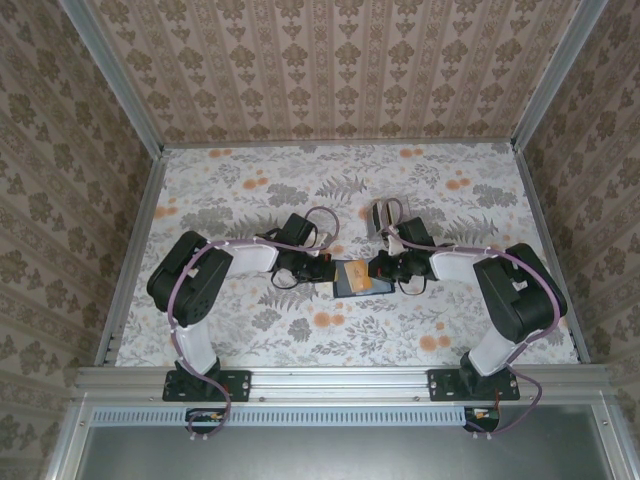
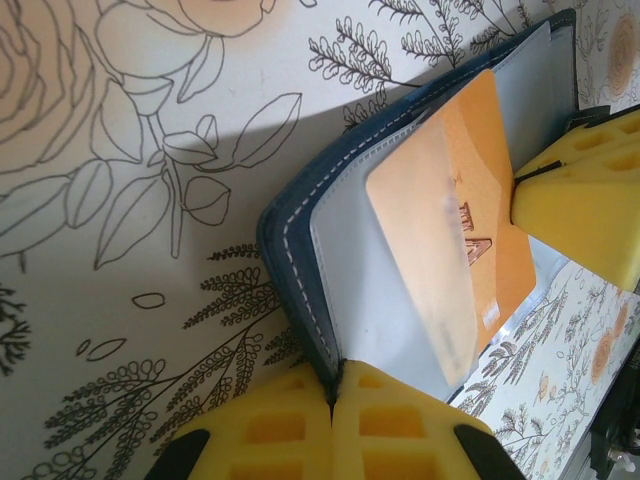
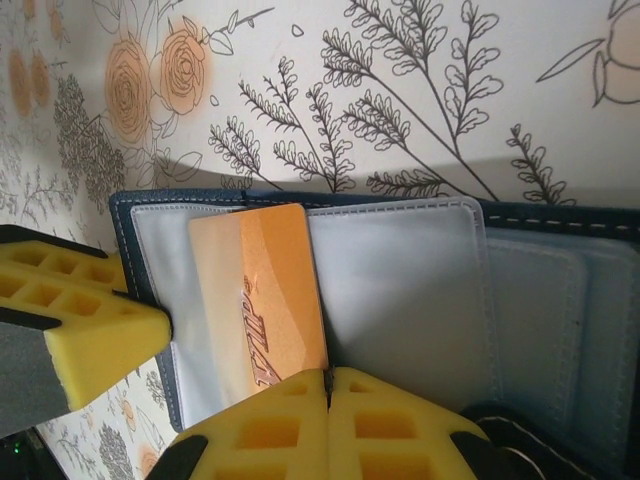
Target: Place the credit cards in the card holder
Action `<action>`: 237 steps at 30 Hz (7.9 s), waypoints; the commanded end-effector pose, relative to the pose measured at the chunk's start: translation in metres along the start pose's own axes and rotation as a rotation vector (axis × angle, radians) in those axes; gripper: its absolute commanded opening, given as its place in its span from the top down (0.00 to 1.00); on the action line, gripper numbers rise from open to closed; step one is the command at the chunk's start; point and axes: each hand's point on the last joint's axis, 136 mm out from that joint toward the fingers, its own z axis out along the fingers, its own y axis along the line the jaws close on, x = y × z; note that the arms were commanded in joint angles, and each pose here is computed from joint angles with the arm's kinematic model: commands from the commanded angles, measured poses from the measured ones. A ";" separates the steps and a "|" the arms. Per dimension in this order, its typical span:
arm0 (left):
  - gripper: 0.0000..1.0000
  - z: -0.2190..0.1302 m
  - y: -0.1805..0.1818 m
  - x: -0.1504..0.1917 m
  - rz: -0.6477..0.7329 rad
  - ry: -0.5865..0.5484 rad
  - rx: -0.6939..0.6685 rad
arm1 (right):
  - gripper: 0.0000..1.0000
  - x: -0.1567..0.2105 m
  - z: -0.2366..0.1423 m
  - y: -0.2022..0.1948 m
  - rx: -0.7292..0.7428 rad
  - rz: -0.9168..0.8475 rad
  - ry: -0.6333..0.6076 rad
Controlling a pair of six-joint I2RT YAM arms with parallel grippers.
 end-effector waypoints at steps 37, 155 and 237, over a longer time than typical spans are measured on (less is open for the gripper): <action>0.71 -0.003 0.008 0.015 -0.036 0.023 -0.007 | 0.55 0.027 -0.038 0.013 0.222 -0.165 0.091; 0.77 -0.006 0.008 0.013 -0.067 -0.032 0.020 | 0.69 0.025 -0.033 0.004 0.131 -0.091 0.033; 0.68 0.020 -0.093 0.009 -0.265 -0.208 -0.403 | 0.44 -0.019 -0.144 -0.063 0.438 0.051 -0.431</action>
